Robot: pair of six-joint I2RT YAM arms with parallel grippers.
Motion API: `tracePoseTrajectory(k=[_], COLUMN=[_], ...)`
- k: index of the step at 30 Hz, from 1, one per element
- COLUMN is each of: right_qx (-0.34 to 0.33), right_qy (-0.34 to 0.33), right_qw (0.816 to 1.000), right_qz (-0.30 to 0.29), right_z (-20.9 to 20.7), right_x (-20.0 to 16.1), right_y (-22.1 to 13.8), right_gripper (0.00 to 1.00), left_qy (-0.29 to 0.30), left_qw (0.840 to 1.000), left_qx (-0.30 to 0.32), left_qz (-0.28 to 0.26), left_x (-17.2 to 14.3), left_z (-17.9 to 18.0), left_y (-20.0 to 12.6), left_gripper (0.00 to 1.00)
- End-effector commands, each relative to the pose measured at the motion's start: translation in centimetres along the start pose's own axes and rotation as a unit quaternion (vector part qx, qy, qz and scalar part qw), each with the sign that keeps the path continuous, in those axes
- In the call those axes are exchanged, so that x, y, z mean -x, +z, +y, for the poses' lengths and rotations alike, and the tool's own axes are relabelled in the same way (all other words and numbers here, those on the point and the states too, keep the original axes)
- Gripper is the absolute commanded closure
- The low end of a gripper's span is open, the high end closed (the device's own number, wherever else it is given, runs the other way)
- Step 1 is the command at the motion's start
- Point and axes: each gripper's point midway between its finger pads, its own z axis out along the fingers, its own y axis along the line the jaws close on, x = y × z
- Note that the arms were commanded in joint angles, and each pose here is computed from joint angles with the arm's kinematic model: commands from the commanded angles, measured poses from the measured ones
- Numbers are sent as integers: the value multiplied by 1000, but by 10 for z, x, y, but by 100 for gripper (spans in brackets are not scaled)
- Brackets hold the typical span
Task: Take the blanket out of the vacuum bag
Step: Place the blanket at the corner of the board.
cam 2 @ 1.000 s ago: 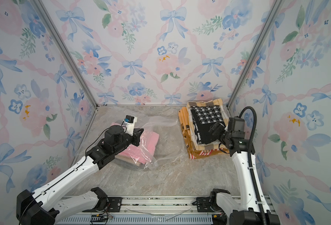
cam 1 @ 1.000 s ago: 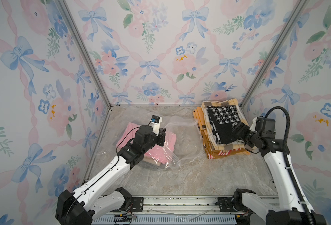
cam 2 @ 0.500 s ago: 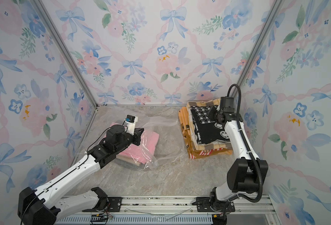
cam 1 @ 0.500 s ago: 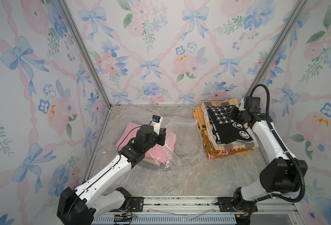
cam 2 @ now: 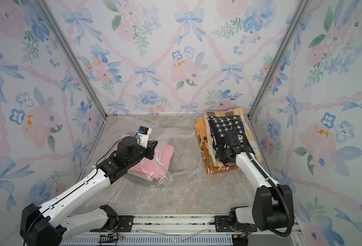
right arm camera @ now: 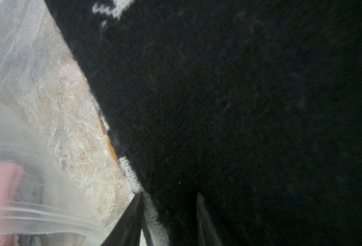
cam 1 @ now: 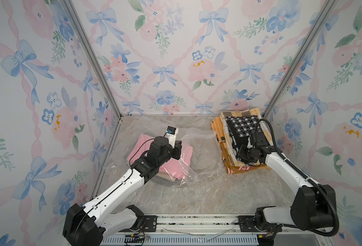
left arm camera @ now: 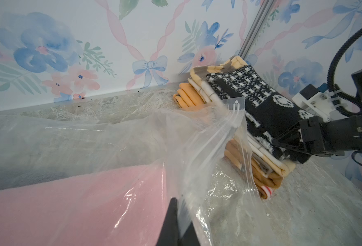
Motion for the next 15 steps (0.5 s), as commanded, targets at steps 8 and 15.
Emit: tracePoseTrajectory(k=[8, 15], right_qx=[50, 78], right_qy=[-7, 5], right_qw=[987, 993], right_qz=[-152, -85], right_z=[7, -2], right_x=[61, 56], right_y=[-117, -68], right_gripper=[56, 58], left_qy=[-10, -13], left_qw=[1000, 1000], left_qx=[-3, -5], left_qz=[-12, -17], left_x=[3, 5], left_z=[1, 0], left_y=[-16, -18], left_gripper=[100, 100])
